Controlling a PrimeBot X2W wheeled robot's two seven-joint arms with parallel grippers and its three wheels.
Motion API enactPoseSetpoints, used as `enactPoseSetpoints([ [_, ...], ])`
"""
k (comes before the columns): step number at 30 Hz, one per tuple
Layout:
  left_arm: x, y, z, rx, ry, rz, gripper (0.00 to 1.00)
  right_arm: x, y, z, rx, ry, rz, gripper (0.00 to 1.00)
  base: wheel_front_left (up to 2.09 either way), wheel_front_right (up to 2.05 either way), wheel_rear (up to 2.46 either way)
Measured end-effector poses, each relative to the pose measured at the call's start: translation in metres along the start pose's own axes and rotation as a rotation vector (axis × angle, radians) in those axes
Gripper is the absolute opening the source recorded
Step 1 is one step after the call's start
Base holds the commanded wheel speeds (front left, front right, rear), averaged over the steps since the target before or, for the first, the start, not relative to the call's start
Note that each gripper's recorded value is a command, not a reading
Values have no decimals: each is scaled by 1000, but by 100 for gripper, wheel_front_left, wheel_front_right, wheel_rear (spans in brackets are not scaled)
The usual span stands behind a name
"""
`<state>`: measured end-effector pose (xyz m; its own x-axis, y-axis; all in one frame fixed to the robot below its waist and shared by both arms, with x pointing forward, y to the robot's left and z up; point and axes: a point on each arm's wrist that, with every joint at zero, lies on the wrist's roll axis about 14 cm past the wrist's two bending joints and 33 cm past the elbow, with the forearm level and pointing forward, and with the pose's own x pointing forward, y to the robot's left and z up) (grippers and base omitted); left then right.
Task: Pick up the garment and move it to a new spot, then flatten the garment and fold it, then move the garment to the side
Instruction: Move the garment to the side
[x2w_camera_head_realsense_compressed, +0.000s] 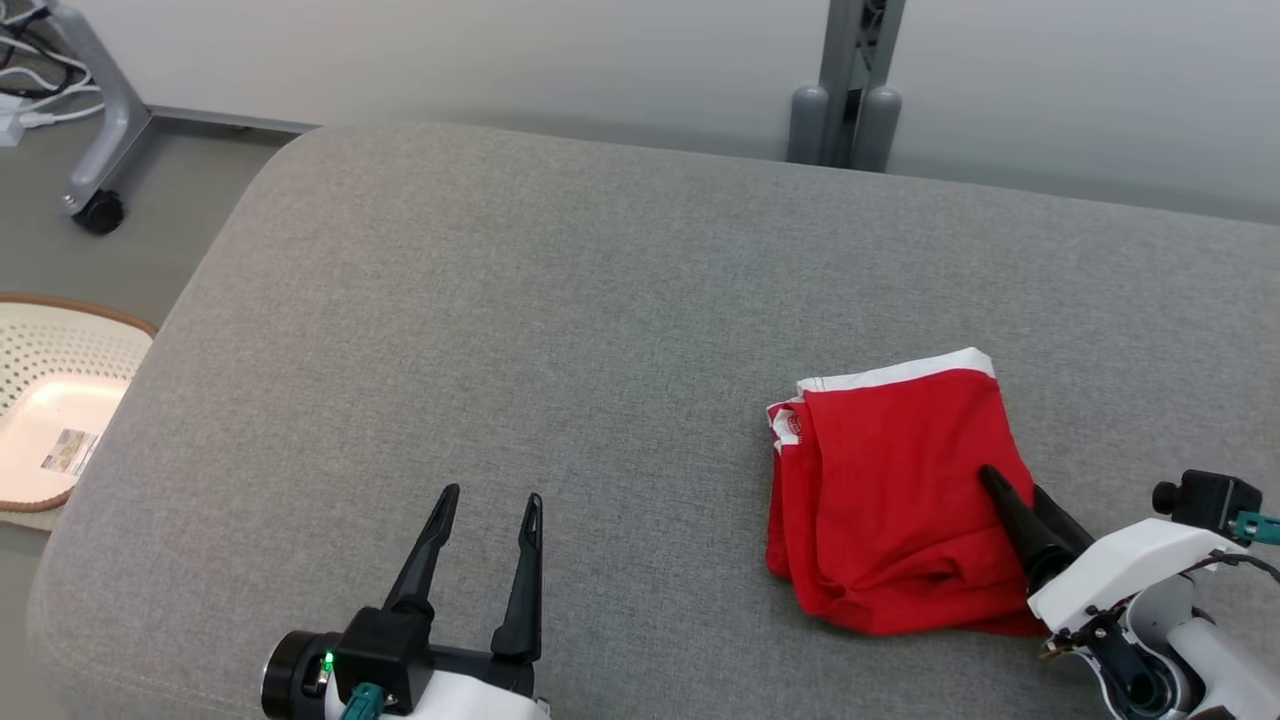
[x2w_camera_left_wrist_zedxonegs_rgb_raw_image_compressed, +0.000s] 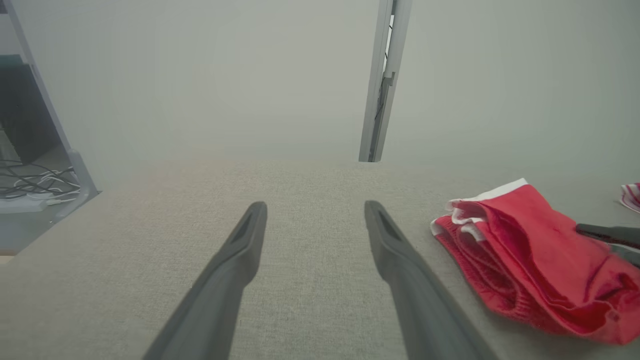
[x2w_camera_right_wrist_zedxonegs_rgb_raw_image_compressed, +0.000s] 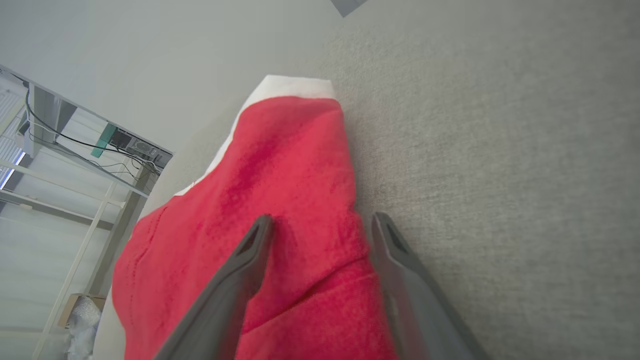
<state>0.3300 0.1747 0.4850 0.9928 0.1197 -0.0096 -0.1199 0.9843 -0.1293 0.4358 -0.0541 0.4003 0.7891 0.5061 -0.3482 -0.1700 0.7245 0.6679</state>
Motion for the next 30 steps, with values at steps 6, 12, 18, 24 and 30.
enactPoseSetpoints([
  [6, 4, -1, 5, -3, -16, 3, 100, 7, 0, -7, 13, 39, 2, 48, 0, 0, 0],
  [12, 6, -5, 8, -6, -24, -9, 100, 7, 9, -6, 7, 35, 29, 0, 0, 0, 0],
  [18, 10, -14, 7, -6, -24, -43, 100, 4, 4, 10, -83, -31, 32, 0, 0, 0, 0],
  [24, 18, -29, 6, -2, -25, -95, 100, 0, 1, 28, -175, -84, 33, 0, 0, 0, 0],
  [30, 31, -55, 5, 3, -28, -183, 100, -12, -5, 64, -282, -176, 18, 0, 0, 0, 0],
])
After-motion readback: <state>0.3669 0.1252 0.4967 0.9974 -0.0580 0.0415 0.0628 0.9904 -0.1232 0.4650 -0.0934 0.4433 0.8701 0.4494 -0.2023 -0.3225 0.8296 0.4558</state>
